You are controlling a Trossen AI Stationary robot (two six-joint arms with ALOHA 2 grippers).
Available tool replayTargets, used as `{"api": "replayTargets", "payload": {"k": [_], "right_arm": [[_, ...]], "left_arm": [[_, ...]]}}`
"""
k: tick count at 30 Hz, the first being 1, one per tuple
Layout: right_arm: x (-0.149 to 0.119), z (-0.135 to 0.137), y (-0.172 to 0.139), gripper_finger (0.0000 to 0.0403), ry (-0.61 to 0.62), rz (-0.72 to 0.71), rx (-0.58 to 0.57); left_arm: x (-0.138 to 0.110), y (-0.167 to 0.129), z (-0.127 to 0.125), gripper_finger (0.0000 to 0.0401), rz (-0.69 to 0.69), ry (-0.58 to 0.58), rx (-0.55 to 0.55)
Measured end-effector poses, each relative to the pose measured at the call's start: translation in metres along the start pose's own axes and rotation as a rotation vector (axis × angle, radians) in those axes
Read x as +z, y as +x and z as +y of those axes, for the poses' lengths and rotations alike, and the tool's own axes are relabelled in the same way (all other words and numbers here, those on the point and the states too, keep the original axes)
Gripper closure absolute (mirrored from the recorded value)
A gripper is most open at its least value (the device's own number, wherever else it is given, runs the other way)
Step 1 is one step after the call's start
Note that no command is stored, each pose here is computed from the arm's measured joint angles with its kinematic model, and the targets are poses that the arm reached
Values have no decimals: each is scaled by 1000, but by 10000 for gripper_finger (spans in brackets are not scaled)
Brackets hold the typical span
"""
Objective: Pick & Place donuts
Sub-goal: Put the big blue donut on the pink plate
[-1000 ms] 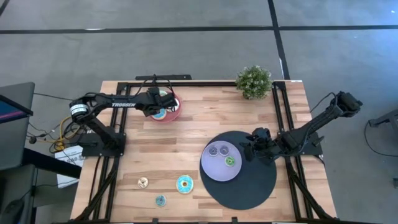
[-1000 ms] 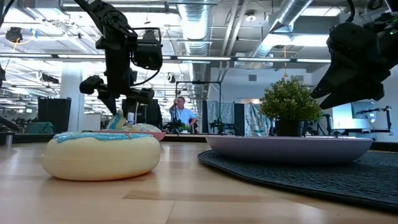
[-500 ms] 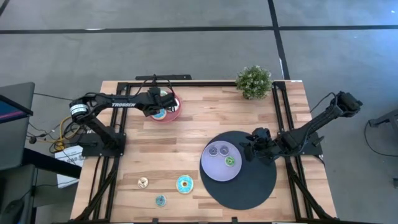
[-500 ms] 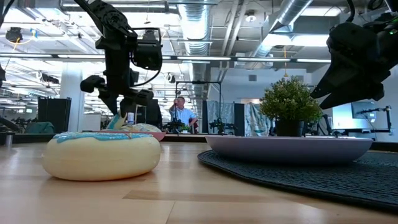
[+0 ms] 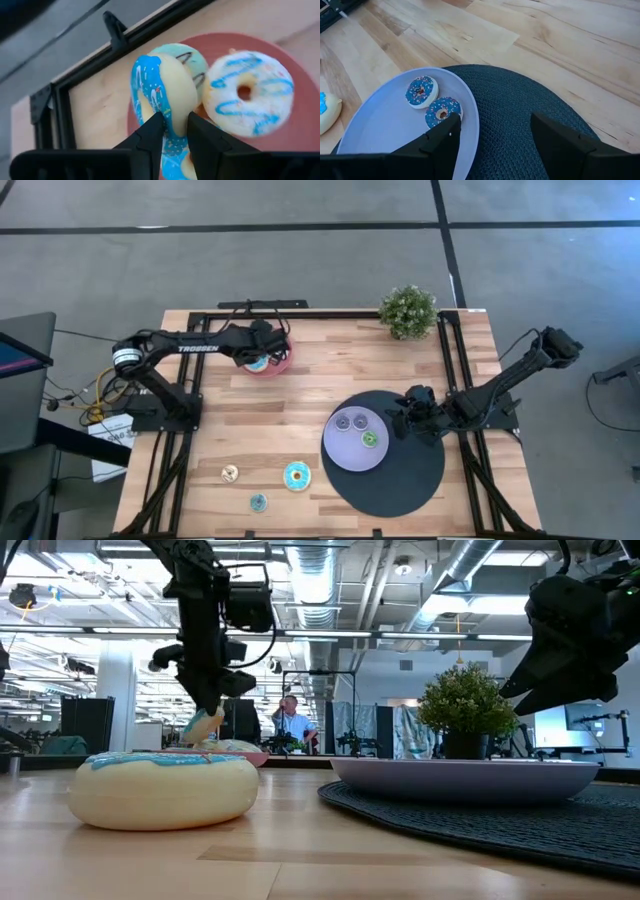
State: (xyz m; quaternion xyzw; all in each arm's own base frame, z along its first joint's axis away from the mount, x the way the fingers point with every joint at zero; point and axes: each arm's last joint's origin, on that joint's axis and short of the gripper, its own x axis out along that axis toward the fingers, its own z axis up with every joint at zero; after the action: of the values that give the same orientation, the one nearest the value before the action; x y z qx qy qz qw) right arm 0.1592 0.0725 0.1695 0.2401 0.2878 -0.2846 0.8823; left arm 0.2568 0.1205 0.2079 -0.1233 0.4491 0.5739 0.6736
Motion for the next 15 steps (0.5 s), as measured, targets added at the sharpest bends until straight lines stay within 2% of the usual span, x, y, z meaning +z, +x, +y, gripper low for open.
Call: {"api": "replayTargets", "payload": {"k": [10, 15], "right_arm": [[0, 0, 0, 172, 1, 2, 2], [0, 0, 0, 172, 3, 0, 4]], "left_arm": [[-8, -5, 5, 331, 80, 126, 36], [-12, -1, -3, 331, 98, 202, 27]]}}
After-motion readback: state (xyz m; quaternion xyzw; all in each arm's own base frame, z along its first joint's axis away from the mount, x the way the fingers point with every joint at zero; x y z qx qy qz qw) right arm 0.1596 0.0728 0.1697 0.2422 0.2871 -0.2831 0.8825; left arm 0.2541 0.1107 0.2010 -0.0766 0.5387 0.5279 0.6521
